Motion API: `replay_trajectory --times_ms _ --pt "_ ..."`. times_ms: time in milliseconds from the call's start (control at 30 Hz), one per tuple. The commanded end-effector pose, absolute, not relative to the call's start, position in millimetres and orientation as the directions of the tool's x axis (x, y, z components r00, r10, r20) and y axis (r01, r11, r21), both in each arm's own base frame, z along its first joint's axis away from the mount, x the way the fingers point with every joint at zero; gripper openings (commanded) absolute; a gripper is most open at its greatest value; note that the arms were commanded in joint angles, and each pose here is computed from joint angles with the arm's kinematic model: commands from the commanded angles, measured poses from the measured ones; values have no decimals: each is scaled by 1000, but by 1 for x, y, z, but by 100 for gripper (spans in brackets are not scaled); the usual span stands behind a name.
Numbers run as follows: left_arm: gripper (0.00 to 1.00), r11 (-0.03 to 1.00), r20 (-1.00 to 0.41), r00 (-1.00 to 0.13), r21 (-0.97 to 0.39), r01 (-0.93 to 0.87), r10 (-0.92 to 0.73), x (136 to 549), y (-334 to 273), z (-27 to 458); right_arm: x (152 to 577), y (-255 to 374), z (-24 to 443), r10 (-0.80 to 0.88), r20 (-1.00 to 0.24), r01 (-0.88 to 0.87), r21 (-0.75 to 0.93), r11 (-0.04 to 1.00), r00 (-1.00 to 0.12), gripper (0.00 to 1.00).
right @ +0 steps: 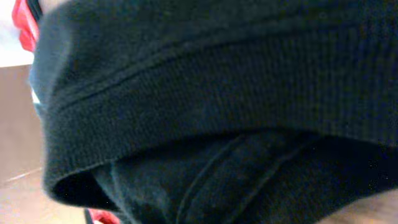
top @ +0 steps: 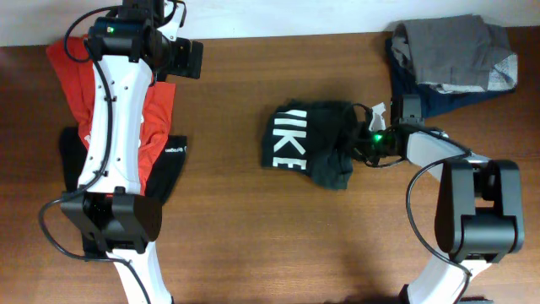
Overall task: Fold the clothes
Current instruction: 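Tuck and flatten the bundle's right side with the right gripper, then grasp the folded dark t-shirt with the right gripper and lift it, then carry the dark t-shirt to the top-right stack and place it on top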
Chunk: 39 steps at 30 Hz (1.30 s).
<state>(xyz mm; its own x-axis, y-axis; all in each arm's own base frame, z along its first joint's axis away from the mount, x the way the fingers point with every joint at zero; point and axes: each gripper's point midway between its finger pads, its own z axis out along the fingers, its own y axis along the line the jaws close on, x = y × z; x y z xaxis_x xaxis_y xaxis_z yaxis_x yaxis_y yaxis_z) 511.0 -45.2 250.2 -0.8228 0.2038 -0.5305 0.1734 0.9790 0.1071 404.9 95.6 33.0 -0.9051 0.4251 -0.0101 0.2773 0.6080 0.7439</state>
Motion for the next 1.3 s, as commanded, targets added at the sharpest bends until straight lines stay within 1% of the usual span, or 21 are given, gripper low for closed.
replay_trajectory --times_ms 0,33,100,167,233,267,400,533,600,633,700,800,933,1000,1100,1200,1233,1267 --pt "99 975 -522 -824 118 188 222 512 -46 246 435 97 107 429 -167 144 784 604 -888 4" --pt "99 975 -521 -824 118 188 222 512 -46 246 444 95 129 431 -223 102 784 612 -874 4" --pt "99 975 -520 -825 118 189 222 512 -46 246 452 90 152 452 -274 85 774 628 -849 4" --pt "99 975 -520 -825 118 189 222 512 -46 246 462 79 172 520 -290 137 760 636 -803 4" --pt "99 975 -520 -825 118 189 222 512 -46 246 472 71 187 593 -288 192 765 615 -752 4" --pt "99 975 -520 -825 118 189 222 512 -46 246 476 69 193 604 -298 188 770 610 -739 4" --pt "99 975 -515 -828 117 189 223 511 -46 245 500 61 245 616 -410 84 785 614 -673 4" --pt "99 975 -515 -828 117 189 223 511 -46 245 515 38 289 674 -446 57 809 585 -589 3" --pt "99 975 -515 -828 117 189 223 511 -46 245 527 19 320 711 -490 6 822 570 -504 4" --pt "99 975 -515 -828 117 189 223 511 -46 245 535 -3 333 763 -496 26 832 555 -415 4" --pt "99 975 -515 -828 117 189 223 511 -46 245 540 -33 340 824 -475 77 851 520 -309 4" --pt "99 975 -519 -826 117 189 222 511 -46 246 544 -85 341 885 -457 199 862 466 -91 4" --pt "99 975 -530 -819 118 187 222 514 -46 248 550 -121 350 858 -502 238 851 469 107 4" --pt "99 975 -531 -818 119 187 221 514 -46 248 555 -132 357 845 -509 211 855 474 164 4" --pt "99 975 -533 -817 119 187 222 515 -46 248 568 -148 368 824 -512 122 859 497 243 4" --pt "99 975 -540 -812 120 186 221 517 -47 249 581 -165 355 811 -516 94 854 512 275 4" --pt "99 975 -544 -809 120 185 221 518 -47 250 585 -170 352 803 -526 81 847 526 280 4" --pt "99 975 -551 -805 121 184 220 520 -47 251 590 -174 348 782 -555 54 823 565 283 4"
